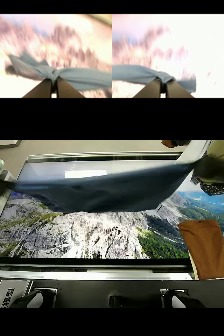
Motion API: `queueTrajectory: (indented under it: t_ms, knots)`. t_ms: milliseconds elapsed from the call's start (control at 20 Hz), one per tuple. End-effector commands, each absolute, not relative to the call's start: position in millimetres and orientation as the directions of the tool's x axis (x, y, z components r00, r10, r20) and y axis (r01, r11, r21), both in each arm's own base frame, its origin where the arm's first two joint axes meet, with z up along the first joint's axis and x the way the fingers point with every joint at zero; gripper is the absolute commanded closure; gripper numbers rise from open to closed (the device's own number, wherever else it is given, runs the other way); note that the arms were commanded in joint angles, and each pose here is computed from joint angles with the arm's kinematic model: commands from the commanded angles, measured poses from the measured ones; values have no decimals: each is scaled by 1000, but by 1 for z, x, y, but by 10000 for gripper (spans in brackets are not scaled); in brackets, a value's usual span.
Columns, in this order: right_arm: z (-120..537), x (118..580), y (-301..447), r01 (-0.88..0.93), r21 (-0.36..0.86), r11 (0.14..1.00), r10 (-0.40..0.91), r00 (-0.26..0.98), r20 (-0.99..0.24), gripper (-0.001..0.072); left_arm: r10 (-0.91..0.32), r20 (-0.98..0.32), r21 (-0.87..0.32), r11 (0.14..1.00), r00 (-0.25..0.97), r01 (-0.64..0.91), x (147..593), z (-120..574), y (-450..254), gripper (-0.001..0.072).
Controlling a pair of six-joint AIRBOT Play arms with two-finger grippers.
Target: Fold the clothes and pants, and hang the long-sleeved shirts on hangers.
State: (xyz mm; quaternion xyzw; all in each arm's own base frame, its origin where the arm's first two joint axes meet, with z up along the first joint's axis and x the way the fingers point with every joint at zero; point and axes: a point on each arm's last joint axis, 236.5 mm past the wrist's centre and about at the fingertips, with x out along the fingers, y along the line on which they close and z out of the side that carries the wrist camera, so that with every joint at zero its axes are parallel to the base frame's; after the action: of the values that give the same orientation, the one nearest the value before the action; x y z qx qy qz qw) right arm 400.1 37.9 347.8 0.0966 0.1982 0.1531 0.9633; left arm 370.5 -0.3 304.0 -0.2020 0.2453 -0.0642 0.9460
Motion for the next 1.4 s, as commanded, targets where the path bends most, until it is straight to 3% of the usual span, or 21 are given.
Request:
queueTrajectory:
  t_ms: [0, 200, 400, 500, 650, 800, 950, 1150, 1350]
  knots:
    - [465, 304, 40, -221, 137, 966, 235, 967, -95, 682, -21, -315, -316, 945, 949, -84, 304, 396, 20, 693]
    - [514, 213, 23, -89, 138, 986, 78, 993, 83, 681, 69, -199, -335, 933, 978, -134, 241, 433, 19, 693]
    - [512, 202, 16, -51, 180, 982, 37, 996, 78, 681, 120, -172, -305, 937, 978, -168, 226, 439, 27, 693]
    - [490, 226, 19, -64, 241, 969, 71, 997, -19, 681, 113, -216, -305, 936, 970, -177, 244, 428, 31, 693]
    - [430, 284, 27, -75, 331, 941, 167, 952, -258, 681, -2, -330, -272, 958, 944, -93, 302, 394, 24, 693]
    - [337, 357, 16, 33, 408, 912, 212, 814, -540, 681, -145, -498, -291, 957, 855, -7, 381, 324, 16, 692]
    - [232, 424, 5, 139, 428, 893, 257, 624, -738, 681, -248, -680, -295, 954, 690, 52, 458, 213, -5, 692]
    - [97, 488, -14, 243, 404, 882, 273, 436, -857, 681, -293, -782, -323, 945, 550, 44, 532, 74, -33, 693]
    - [13, 545, -30, 259, 397, 881, 249, 459, -853, 681, -275, -755, -316, 948, 595, 37, 587, 18, -46, 692]
